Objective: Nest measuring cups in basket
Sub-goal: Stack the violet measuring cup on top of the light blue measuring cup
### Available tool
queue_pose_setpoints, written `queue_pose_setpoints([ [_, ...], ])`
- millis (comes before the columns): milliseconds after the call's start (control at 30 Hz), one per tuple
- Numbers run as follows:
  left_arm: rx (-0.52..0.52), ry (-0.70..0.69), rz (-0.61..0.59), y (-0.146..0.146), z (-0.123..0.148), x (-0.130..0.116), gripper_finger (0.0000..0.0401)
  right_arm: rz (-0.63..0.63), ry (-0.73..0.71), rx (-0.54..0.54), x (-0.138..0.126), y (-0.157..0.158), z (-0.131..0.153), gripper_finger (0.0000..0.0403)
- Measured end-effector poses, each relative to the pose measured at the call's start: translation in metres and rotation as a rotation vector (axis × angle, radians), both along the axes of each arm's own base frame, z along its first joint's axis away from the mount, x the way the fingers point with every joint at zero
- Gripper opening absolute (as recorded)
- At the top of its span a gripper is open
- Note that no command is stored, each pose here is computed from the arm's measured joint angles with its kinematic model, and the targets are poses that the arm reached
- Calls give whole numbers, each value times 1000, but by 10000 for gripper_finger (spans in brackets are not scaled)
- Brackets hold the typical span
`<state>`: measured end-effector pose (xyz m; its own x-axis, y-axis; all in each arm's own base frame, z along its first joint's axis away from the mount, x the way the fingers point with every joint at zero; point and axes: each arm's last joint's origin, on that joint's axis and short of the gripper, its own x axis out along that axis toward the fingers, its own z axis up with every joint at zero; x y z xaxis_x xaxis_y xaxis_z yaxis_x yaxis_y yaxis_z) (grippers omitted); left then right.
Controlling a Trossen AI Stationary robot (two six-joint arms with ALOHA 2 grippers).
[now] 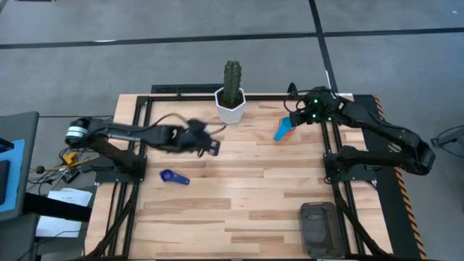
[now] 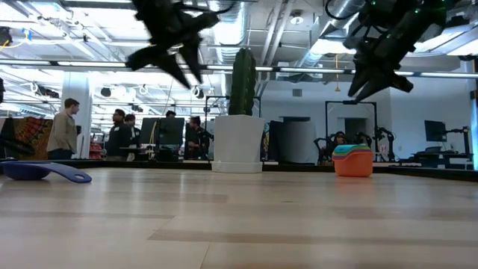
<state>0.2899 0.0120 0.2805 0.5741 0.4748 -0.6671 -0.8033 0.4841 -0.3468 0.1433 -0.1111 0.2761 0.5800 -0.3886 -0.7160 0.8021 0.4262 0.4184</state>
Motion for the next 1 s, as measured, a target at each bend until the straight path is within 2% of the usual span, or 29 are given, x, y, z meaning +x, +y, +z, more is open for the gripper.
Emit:
queue_pose_setpoints([
  [200,-233,-44,238,-42,-43,-39,111,39,-46,-19,8,5,3,132],
  [367,-440,-61,437,-72,-78,-58,111,60,-67,-27,12,8,5,128],
  [433,-500,-59,480,-81,-87,-62,111,64,-73,-30,13,9,5,128],
  [733,-596,65,470,-108,-97,-71,111,89,-79,-34,15,12,6,130],
  [1000,-620,167,461,-112,-102,-75,111,273,-186,-54,43,31,10,165],
])
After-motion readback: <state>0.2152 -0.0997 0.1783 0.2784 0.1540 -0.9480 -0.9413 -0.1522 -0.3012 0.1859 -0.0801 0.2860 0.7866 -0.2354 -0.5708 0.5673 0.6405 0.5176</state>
